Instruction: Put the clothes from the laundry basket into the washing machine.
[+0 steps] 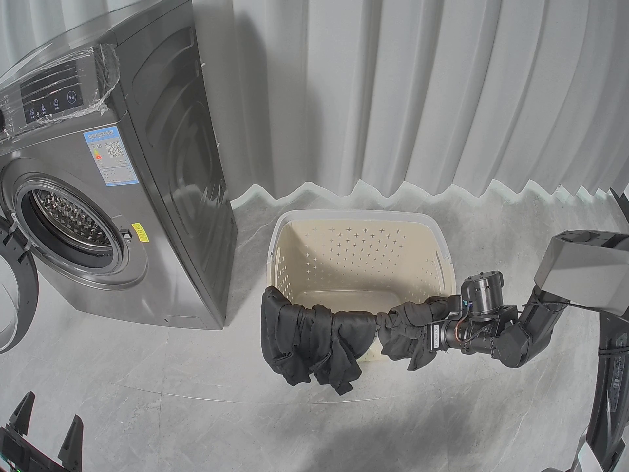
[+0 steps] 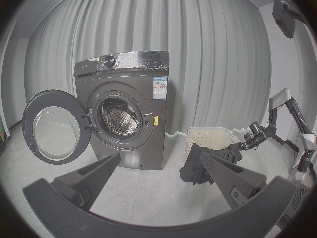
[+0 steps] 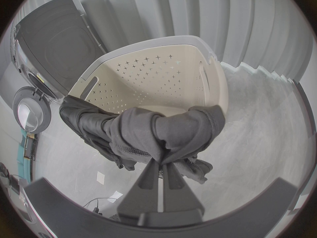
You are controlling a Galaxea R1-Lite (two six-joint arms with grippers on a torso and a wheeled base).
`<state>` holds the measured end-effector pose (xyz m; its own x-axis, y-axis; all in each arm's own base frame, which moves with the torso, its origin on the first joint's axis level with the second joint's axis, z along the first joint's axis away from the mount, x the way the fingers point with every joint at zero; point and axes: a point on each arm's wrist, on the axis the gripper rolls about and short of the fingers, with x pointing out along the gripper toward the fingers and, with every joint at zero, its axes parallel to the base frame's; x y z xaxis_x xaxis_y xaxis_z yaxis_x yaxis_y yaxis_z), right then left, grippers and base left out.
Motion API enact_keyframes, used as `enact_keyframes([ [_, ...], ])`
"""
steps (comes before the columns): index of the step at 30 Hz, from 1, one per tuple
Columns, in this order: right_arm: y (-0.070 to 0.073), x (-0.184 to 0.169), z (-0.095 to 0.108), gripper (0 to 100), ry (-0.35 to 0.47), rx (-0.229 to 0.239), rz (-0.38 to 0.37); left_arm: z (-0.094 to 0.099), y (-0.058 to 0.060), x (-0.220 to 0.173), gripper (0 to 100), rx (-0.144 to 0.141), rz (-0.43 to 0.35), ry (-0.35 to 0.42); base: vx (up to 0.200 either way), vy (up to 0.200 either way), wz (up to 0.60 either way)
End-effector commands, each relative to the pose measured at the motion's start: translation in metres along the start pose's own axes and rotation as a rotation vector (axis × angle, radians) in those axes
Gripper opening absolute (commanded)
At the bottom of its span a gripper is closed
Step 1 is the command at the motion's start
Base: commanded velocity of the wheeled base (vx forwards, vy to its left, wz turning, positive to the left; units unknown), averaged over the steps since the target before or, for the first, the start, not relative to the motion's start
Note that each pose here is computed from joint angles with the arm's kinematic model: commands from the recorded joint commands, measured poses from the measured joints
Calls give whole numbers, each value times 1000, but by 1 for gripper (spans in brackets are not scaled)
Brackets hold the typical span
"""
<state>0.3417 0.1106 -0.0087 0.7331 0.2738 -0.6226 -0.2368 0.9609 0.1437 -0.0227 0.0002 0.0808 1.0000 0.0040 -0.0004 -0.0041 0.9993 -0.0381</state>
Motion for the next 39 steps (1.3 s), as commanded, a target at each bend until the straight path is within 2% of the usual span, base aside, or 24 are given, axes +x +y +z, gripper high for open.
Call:
enact_keyframes([
  [1, 5, -15, 3, 0, -10, -8, 17, -5, 0, 0, 100, 0, 0, -2, 0, 0, 0],
  [7, 8, -29, 7, 0, -39, -14, 29, -5, 0, 0, 100, 0, 0, -2, 0, 0, 0],
  [13, 5, -22, 2, 0, -20, -9, 16, -5, 0, 0, 100, 0, 0, -2, 0, 0, 0],
  [14, 4, -19, 0, 100, -14, -6, 13, -5, 0, 0, 100, 0, 0, -2, 0, 0, 0],
  [24, 5, -11, -1, 100, -29, -8, 28, -5, 0, 0, 100, 0, 0, -4, 0, 0, 0],
  [28, 3, 4, -4, 100, -20, -5, 21, -5, 0, 0, 100, 0, 0, -2, 0, 0, 0],
  [37, 5, 14, -1, 100, -55, -9, 25, -5, 0, 0, 100, 0, 0, -2, 0, 0, 0],
  [38, 5, 13, -1, 0, -60, -9, 26, -5, 0, 0, 100, 0, 0, -4, 0, 0, 0],
  [39, 5, 13, 0, 0, -63, -9, 28, -5, 0, 0, 100, 0, 0, -2, 0, 0, 0],
])
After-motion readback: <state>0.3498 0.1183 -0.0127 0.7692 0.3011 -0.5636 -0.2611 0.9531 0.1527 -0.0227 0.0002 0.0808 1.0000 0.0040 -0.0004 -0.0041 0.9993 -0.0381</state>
